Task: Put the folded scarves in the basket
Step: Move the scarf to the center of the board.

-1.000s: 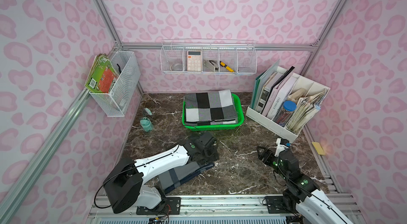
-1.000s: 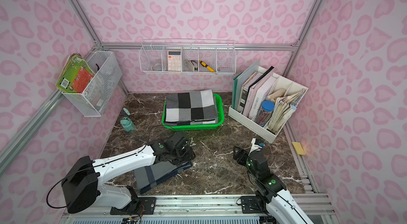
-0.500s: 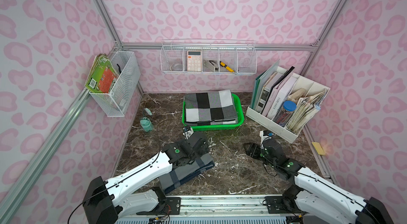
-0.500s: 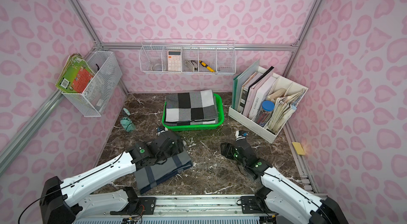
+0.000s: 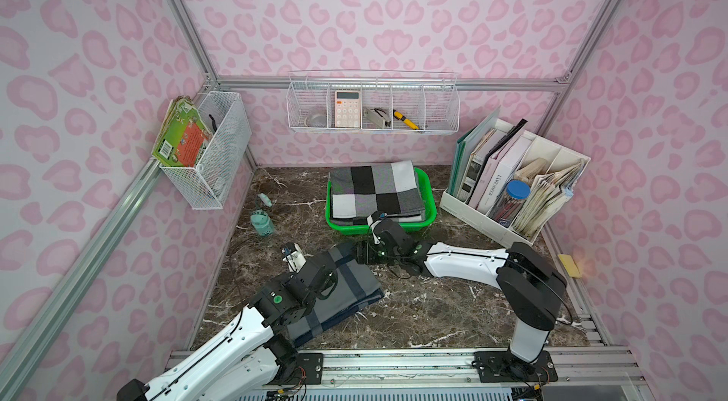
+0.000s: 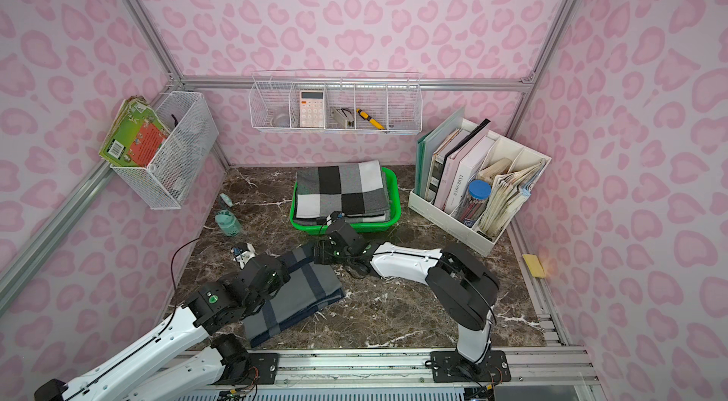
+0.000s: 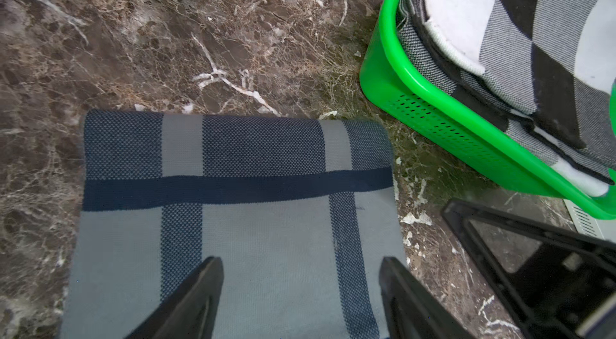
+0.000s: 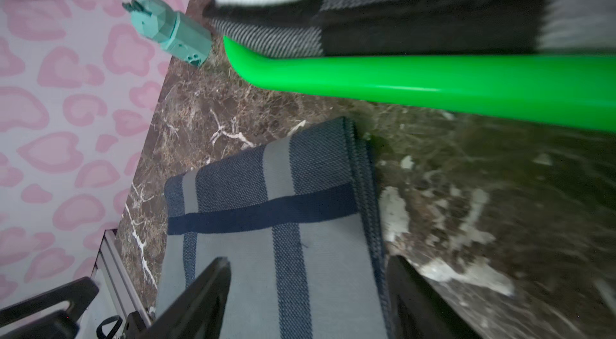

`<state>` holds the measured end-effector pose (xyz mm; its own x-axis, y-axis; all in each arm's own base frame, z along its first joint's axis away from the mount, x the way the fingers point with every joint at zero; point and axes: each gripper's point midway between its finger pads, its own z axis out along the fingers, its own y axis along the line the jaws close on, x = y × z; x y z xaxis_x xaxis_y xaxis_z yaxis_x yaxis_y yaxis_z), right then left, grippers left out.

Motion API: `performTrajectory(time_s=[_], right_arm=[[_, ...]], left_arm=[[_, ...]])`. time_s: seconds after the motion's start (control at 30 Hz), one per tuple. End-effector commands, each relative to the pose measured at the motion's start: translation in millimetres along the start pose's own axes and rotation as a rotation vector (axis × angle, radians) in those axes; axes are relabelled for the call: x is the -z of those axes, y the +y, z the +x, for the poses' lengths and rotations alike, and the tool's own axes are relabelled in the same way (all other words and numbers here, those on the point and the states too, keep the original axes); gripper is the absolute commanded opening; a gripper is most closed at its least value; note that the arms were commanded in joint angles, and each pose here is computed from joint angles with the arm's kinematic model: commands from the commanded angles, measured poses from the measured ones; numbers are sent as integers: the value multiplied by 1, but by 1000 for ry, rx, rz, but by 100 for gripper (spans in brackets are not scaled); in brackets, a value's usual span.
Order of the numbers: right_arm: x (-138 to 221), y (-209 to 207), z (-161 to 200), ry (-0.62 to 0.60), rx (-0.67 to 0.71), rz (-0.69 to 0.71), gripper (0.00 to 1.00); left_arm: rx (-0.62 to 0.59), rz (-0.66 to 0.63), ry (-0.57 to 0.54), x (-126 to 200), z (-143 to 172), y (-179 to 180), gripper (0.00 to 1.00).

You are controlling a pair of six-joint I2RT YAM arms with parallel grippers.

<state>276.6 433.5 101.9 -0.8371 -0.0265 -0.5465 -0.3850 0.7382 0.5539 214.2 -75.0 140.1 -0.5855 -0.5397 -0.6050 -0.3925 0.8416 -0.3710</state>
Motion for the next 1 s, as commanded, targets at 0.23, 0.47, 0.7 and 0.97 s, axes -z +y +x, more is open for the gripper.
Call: performTrajectory(time_s=[0.23, 0.47, 0.7, 0.97], right_arm=[[-27, -23, 40, 128, 2, 171, 71], [-32, -33, 65, 191, -8, 201, 62], [-28, -22, 68, 177, -1, 162, 11], [30, -48, 66, 103, -36, 177, 0]], left_arm=[[63, -5, 27, -2, 18, 25, 79], [77, -35, 43, -3, 22, 31, 78], [85, -43, 78, -3, 26, 27, 78], [96, -8, 137, -8, 31, 4, 78]])
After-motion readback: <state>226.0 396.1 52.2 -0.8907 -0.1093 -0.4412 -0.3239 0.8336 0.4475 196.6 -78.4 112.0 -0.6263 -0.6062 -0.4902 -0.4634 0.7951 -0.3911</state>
